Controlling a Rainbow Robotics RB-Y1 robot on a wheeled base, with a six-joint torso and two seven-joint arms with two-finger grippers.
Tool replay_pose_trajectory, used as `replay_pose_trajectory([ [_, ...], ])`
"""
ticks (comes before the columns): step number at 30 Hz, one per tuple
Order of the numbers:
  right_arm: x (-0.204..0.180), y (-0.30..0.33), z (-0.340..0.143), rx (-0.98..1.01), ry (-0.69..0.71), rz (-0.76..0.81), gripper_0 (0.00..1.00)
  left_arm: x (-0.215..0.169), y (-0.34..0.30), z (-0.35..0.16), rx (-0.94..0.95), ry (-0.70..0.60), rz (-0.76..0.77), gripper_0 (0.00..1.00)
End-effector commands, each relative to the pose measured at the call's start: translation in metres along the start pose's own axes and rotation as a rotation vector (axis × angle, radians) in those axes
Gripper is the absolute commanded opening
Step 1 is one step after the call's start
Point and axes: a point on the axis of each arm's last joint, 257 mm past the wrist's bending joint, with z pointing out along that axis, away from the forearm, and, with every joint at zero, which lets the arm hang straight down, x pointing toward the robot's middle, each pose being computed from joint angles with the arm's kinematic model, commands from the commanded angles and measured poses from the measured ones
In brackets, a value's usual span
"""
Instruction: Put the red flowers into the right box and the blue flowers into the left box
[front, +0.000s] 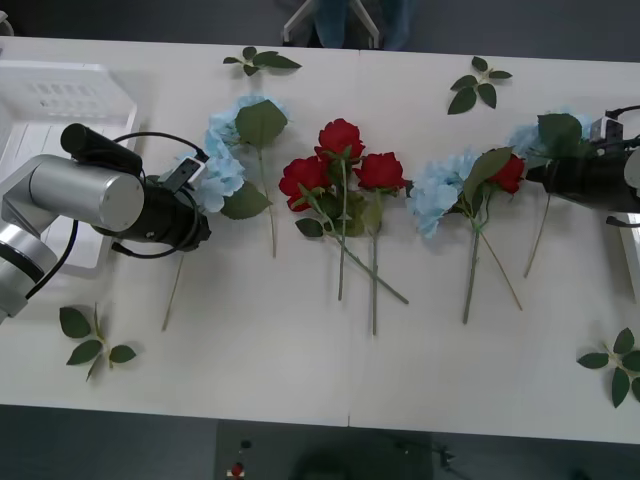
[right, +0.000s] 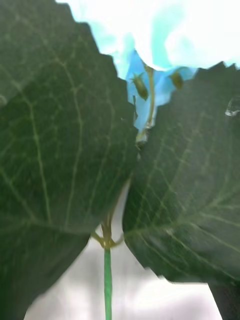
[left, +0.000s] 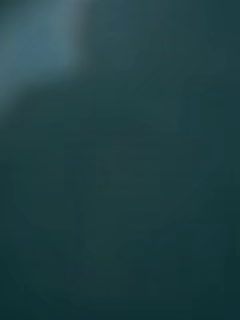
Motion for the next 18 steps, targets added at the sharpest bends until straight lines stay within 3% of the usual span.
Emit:
replay_pose_trajectory([
  [1, -0.028, 0.011, -0.001, 0.008, -0.049, 0.03, 1.0, -0.012, 0.015, -0.009, -0.038, -0.011, -0.015, 0.0],
  [2, -0.027, 0.013, 0.0, 0.006, -0.049, 0.035, 0.96, -0.011, 0.019, -0.011, -0.043, -0.01, -0.018, 0.0],
  [3, -0.027, 0.013, 0.001, 0.008, -0.048, 0.036, 0.83, -0.011, 0.02, -0.012, -0.041, -0.01, -0.019, 0.0],
  [4, -0.027, 0.014, 0.001, 0.007, -0.049, 0.038, 0.49, -0.011, 0.026, -0.016, -0.049, -0.012, -0.016, 0.0],
  [6, -0.027, 0.015, 0.001, 0.006, -0.049, 0.044, 0.02, -0.017, 0.036, -0.028, -0.065, -0.03, -0.006, 0.0],
  [18, -0.028, 0.018, 0.001, 0.002, -0.049, 0.052, 0.0, -0.06, 0.106, -0.137, -0.076, -0.185, -0.096, 0.0],
])
